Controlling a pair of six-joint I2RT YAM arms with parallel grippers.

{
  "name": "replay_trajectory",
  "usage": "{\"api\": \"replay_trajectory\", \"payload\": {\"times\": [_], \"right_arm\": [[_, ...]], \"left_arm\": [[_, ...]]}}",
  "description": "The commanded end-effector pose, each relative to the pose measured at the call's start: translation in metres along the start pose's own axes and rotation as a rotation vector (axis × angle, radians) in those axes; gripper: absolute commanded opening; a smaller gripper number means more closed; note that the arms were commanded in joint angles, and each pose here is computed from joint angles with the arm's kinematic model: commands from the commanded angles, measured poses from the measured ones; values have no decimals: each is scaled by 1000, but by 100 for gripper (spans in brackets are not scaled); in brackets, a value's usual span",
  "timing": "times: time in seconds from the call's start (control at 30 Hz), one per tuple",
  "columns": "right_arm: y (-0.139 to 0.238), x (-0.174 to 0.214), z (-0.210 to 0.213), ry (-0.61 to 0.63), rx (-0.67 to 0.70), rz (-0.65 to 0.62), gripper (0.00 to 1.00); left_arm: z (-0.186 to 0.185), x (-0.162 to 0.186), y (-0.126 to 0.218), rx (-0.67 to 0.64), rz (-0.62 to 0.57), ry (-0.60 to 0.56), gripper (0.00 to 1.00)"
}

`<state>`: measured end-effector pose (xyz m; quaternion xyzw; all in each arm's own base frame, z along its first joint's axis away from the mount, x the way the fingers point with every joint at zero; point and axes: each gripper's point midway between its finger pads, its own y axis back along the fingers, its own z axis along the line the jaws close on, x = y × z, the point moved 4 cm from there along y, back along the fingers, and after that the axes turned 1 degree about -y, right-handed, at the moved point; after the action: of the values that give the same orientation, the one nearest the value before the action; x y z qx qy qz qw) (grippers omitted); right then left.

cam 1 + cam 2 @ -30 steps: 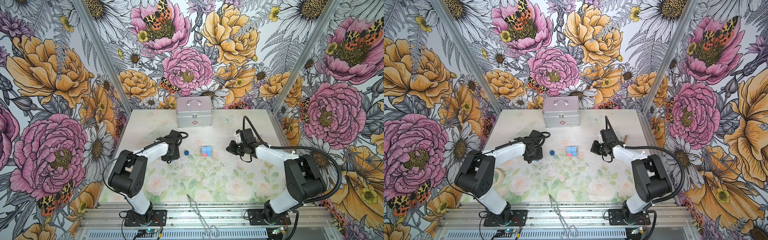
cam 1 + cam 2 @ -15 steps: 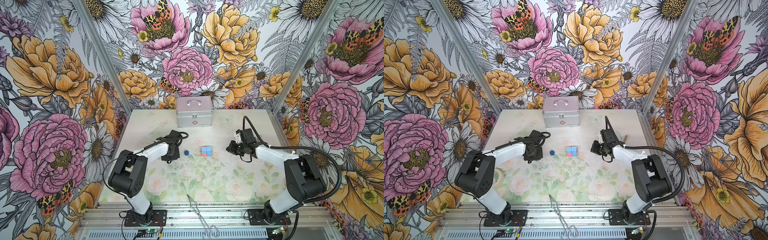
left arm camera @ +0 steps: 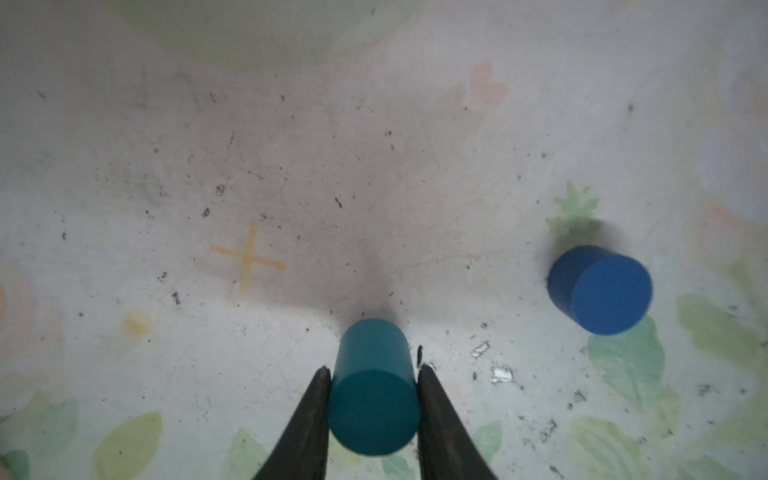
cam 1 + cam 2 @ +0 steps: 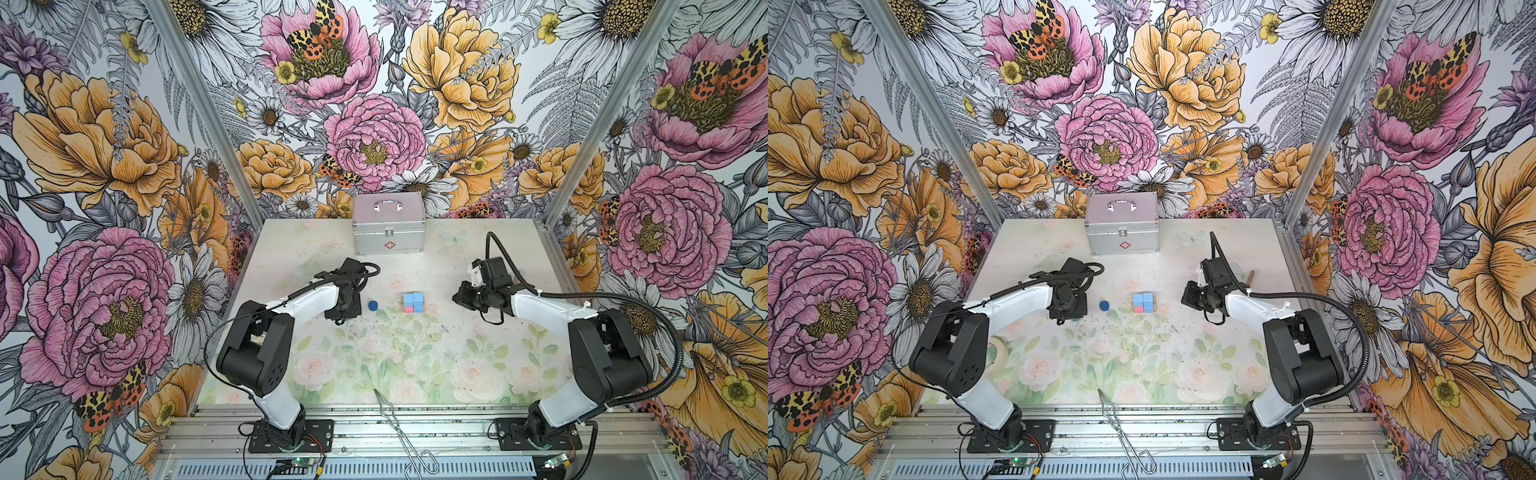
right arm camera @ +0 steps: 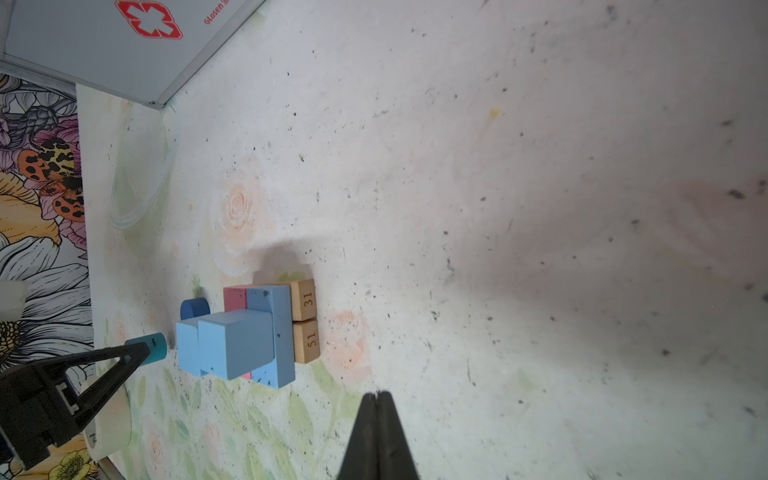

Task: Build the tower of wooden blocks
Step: 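Lift the teal cylinder with the left gripper and carry it over the light-blue cubes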

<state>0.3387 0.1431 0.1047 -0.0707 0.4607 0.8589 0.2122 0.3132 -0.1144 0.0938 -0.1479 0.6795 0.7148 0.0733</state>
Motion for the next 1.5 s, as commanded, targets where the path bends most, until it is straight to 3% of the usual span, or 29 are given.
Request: {"api": "replay_trajectory", "payload": {"times": [0.0, 0.3, 0.67, 1.07, 1.47], "right_arm": [[4, -4, 1, 15, -6, -30, 0], [3, -4, -4, 12, -5, -24, 0], [-1, 0, -14, 0, -6, -11, 0], [-7, 3, -22, -16, -20, 1, 0], [-9, 4, -26, -28, -23, 2, 0]], "left_arm": [[-9, -16, 36, 38, -73, -46, 4], [-48, -32, 87, 108, -150, -165, 2], [-114, -44, 114, 148, -159, -347, 2], [-184, -36, 97, 192, -94, -507, 1], [-207, -23, 82, 213, -48, -545, 2]]}}
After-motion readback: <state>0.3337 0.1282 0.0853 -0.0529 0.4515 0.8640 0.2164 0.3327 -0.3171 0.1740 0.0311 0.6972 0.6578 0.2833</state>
